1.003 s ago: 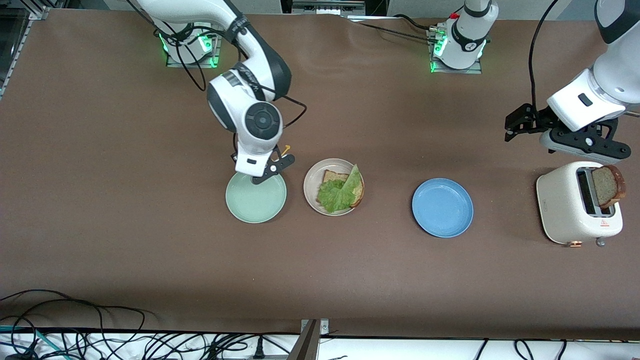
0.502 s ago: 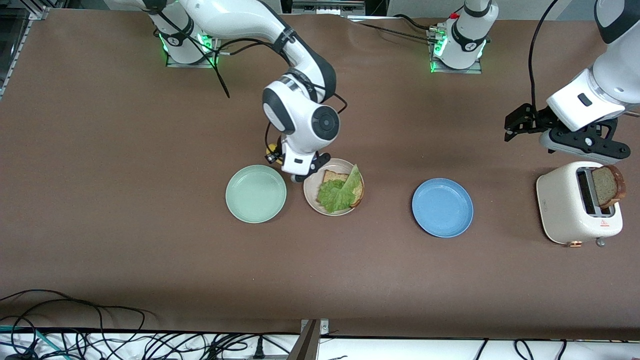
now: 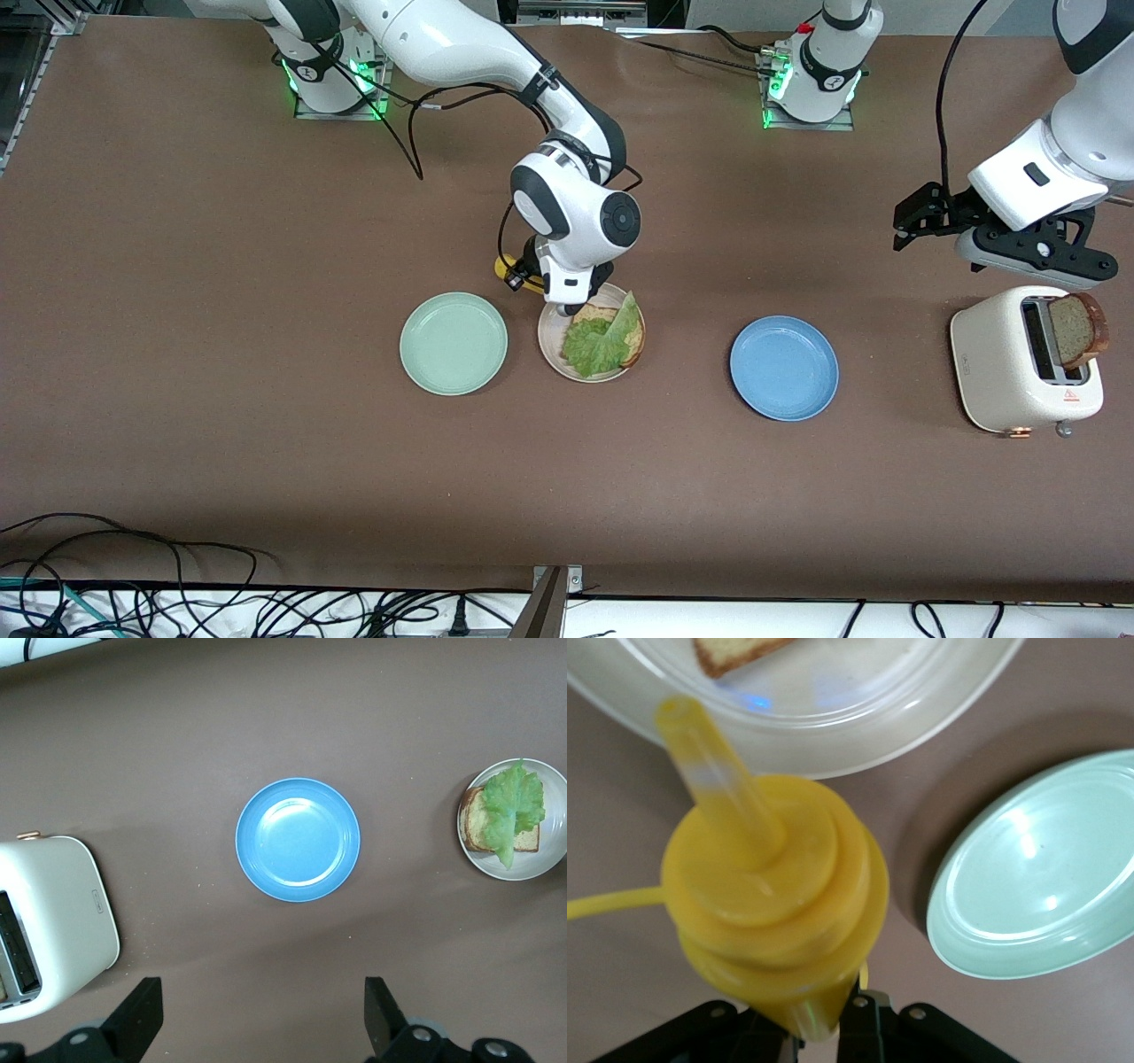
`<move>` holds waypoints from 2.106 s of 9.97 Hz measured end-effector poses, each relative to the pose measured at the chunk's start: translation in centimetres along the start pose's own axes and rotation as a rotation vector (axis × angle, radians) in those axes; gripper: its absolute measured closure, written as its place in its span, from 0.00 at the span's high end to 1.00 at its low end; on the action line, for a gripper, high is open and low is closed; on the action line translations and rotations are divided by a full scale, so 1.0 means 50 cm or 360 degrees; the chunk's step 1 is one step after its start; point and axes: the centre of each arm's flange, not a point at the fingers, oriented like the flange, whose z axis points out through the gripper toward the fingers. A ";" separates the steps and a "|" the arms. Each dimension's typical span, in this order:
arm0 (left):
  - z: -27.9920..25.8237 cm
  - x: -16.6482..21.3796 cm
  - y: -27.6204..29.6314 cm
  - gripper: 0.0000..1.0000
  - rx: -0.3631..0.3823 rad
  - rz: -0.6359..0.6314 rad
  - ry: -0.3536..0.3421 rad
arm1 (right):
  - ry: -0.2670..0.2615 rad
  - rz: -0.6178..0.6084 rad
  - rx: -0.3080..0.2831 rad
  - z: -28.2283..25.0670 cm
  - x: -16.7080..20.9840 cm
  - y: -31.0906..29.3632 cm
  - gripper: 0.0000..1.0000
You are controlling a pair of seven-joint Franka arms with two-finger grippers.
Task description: Make sandwich on beige plate with both arms
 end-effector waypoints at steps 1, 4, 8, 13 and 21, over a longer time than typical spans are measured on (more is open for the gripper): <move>-0.001 0.000 0.001 1.00 0.0000 0.0001 0.0002 | -0.0027 -0.0088 -0.0015 0.002 -0.002 0.000 0.16; 0.000 0.001 0.002 1.00 0.0000 0.0003 0.0001 | -0.0030 -0.0185 -0.0038 0.002 0.000 0.020 0.16; 0.000 0.001 0.002 1.00 0.0000 0.0003 0.0001 | 0.0094 -0.0112 0.0048 -0.051 -0.025 0.111 0.16; 0.000 0.002 0.002 1.00 0.0000 0.0003 0.0002 | 0.0512 -0.0048 0.0262 -0.067 -0.189 0.350 0.16; 0.039 0.015 -0.030 1.00 0.0057 -0.0016 -0.0060 | 0.1093 -0.0430 0.0449 0.112 -0.549 0.608 0.16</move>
